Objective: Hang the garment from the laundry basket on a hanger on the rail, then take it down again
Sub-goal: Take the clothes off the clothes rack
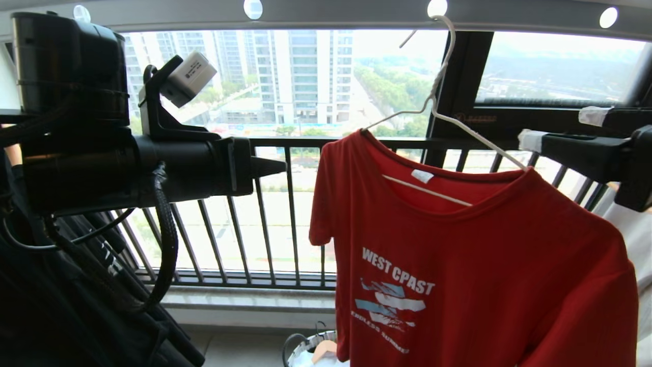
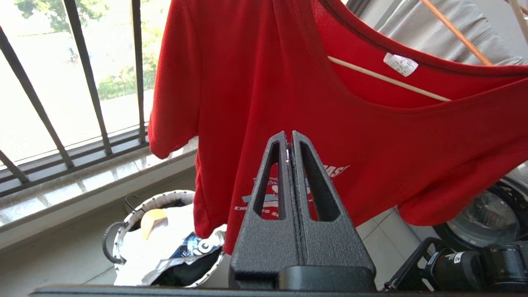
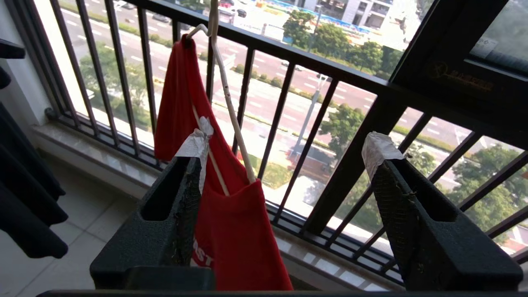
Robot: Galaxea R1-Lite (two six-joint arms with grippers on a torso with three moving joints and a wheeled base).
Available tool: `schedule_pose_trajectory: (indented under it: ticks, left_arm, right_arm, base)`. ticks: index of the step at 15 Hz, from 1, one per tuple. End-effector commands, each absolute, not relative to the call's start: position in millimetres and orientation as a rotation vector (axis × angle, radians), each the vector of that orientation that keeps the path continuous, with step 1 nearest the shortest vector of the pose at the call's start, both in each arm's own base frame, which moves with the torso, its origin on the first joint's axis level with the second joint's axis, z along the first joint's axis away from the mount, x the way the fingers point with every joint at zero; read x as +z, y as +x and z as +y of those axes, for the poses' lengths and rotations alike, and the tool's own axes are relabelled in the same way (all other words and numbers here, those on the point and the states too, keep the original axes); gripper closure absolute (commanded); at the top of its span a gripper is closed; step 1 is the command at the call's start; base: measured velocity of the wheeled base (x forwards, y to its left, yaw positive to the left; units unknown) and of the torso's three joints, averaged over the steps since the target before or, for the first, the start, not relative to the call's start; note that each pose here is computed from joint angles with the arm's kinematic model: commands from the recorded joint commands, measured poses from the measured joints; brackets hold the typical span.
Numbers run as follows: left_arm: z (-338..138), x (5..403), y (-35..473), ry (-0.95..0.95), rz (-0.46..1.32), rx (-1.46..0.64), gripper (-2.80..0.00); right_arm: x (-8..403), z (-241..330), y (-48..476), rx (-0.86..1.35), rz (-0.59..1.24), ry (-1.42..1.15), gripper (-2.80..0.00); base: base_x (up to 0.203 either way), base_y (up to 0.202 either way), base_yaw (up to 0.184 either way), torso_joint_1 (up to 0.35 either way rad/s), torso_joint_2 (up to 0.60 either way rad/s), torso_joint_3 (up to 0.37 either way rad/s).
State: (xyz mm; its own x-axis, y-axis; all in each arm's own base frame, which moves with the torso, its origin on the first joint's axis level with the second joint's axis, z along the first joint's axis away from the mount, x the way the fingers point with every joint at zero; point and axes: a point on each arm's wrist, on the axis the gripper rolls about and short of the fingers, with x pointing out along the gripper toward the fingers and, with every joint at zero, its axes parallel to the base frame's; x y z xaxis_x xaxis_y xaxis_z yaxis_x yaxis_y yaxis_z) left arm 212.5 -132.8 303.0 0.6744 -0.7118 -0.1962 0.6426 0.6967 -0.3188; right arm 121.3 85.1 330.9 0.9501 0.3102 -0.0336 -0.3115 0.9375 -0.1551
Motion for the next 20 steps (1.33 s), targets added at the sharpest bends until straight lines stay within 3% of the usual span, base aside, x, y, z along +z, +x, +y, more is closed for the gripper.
schedule_pose_trajectory:
  ticks: [1, 6, 10, 16, 20]
  left_arm:
    - [-133, 303, 207, -0.238, 0.321, -0.783, 0.0]
    - [-104, 290, 172, -0.245, 0.318, -0.719, 0.0]
    - [-63, 281, 129, -0.253, 0.225, -0.458, 0.0]
    - [-3, 270, 26, -0.31, -0.082, -0.146, 0.0]
    - [0, 269, -38, -0.459, -0.067, -0.126, 0.0]
  right_arm:
    - [335, 49, 77, 0.302, -0.091, -0.111, 0.0]
    - [324, 8, 30, 0.158, -0.139, -0.102, 0.0]
    - [304, -9, -8, 0.031, -0.165, -0.083, 0.0]
    - [274, -14, -52, -0.138, -0.123, 0.027, 0.0]
    - [263, -7, -63, -0.271, -0.066, 0.01, 0.0]
  base:
    - [0.0, 0.0, 0.0, 0.0, 0.0, 0.0]
    - [0.0, 0.0, 0.0, 0.0, 0.0, 0.0]
    - [0.0, 0.0, 0.0, 0.0, 0.0, 0.0]
    - [0.0, 0.0, 0.0, 0.0, 0.0, 0.0]
    - [0.0, 0.0, 0.0, 0.0, 0.0, 0.0]
